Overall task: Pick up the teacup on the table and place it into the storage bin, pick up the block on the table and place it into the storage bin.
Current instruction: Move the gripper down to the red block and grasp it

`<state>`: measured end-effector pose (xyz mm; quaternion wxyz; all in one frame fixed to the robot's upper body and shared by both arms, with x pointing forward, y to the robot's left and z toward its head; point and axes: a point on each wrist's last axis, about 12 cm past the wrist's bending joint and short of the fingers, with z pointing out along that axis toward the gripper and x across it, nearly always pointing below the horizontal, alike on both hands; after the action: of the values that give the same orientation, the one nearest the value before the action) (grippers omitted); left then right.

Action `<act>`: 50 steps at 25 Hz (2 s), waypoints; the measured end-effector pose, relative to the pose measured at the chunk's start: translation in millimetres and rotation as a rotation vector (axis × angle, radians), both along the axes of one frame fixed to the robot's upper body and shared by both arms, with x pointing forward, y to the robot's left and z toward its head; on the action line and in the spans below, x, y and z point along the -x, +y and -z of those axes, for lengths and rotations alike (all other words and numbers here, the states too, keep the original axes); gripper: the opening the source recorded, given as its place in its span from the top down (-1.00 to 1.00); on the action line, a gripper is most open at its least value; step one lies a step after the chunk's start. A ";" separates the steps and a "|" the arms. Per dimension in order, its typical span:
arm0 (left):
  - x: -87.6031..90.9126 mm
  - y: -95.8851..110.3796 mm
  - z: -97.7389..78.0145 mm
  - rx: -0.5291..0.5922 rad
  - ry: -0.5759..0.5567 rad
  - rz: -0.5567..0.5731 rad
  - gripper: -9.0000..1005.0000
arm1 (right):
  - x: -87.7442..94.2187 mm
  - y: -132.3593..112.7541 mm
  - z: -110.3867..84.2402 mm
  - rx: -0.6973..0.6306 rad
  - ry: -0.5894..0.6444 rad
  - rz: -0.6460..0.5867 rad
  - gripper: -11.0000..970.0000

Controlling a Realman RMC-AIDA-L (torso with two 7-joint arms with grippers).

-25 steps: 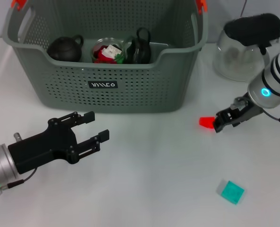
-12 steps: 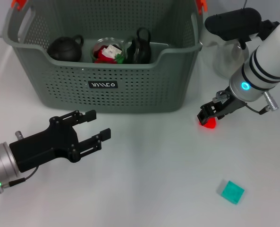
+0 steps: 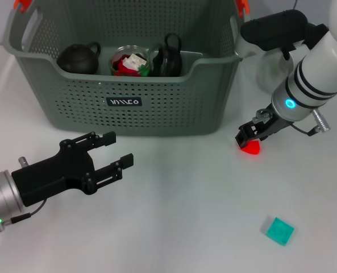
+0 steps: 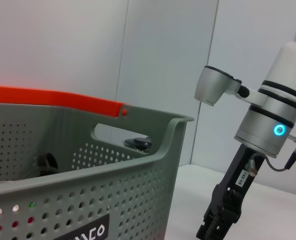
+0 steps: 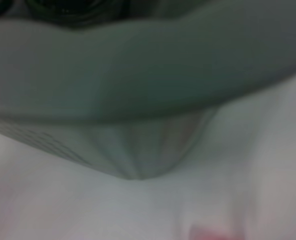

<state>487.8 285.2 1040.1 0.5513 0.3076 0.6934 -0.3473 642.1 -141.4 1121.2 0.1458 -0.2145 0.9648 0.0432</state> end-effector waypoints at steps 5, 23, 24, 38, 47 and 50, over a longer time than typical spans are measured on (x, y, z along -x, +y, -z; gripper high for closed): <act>-0.3 0.3 0.4 -0.003 0.002 -0.004 -0.29 | -1.0 1.9 -1.8 0.009 -0.015 -0.027 -0.05; 0.4 1.1 0.3 -0.002 0.001 -0.006 -0.29 | 3.7 6.3 10.5 -0.036 -0.041 -0.094 -0.05; 0.1 0.9 0.1 -0.001 0.000 -0.005 -0.29 | 4.2 5.4 10.5 -0.035 -0.036 -0.091 -0.05; 0.8 1.3 0.4 0.000 0.001 -0.007 -0.29 | 18.1 -0.5 4.7 -0.037 0.053 -0.082 -0.05; 0.9 1.9 0.1 0.005 0.000 -0.013 -0.29 | 28.4 -15.8 3.2 0.002 0.078 -0.072 -0.05; 0.5 1.7 -0.1 0.005 -0.001 -0.012 -0.29 | 26.8 -19.7 1.7 0.010 0.051 -0.069 -0.05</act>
<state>487.3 286.9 1040.1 0.5545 0.3024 0.6941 -0.3454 615.3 -161.1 1119.5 0.1186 -0.2472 0.9604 0.0491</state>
